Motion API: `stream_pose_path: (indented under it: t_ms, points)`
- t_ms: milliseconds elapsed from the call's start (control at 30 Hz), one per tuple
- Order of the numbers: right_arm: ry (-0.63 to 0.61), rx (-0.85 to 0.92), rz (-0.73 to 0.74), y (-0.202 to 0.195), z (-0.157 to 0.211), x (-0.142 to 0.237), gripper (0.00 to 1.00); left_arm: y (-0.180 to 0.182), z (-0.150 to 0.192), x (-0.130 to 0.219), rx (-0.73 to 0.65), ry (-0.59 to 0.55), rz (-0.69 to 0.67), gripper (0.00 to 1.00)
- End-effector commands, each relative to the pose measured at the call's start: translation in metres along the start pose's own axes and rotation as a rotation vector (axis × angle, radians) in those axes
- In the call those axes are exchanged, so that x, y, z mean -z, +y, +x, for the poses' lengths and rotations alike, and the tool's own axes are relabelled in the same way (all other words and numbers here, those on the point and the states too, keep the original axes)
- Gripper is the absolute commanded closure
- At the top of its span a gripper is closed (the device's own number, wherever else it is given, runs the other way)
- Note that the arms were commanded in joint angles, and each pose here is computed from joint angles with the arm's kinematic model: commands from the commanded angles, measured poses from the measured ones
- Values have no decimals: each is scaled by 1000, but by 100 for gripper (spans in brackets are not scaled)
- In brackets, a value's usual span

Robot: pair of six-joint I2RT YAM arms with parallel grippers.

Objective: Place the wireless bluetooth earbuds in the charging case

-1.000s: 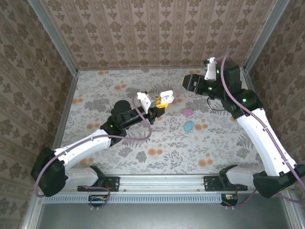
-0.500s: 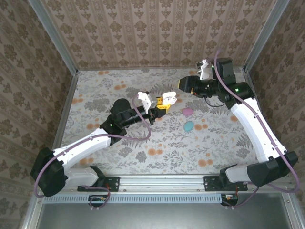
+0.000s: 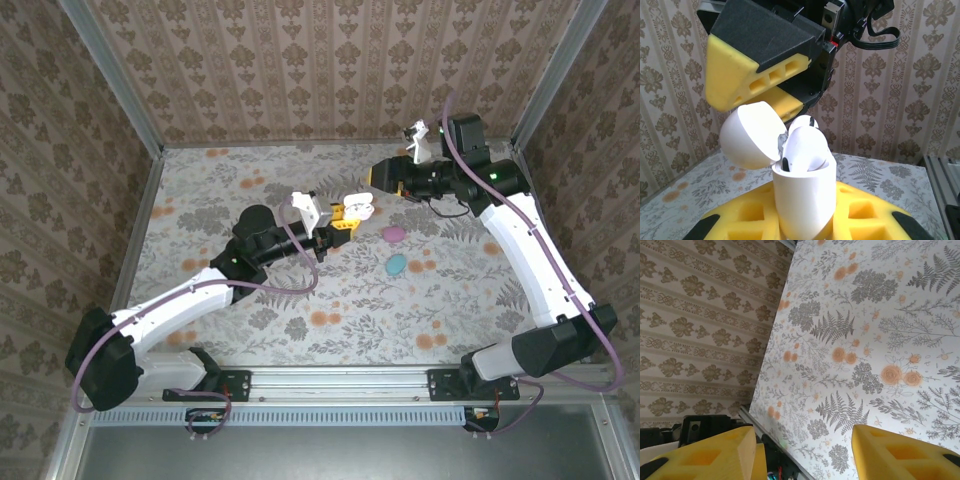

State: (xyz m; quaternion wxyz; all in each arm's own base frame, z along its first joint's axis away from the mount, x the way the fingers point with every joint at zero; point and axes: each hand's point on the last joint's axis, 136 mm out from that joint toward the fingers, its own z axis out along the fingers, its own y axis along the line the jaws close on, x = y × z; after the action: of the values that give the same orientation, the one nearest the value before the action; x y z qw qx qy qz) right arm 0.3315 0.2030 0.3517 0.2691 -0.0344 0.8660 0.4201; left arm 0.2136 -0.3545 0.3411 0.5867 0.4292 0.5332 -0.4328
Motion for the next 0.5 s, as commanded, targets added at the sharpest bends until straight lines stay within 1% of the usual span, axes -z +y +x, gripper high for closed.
stream_pose_path:
  t_ms: [0, 167, 467]
  points:
    - [33, 9, -37, 6, 6, 3, 45, -6, -17, -3, -30, -29, 30, 79]
    - [85, 6, -99, 14, 14, 0, 46, -5, -18, -3, -26, -41, 21, 79]
    - [125, 27, -149, 20, 29, 3, 47, 0, -20, -3, -31, -46, -11, 79]
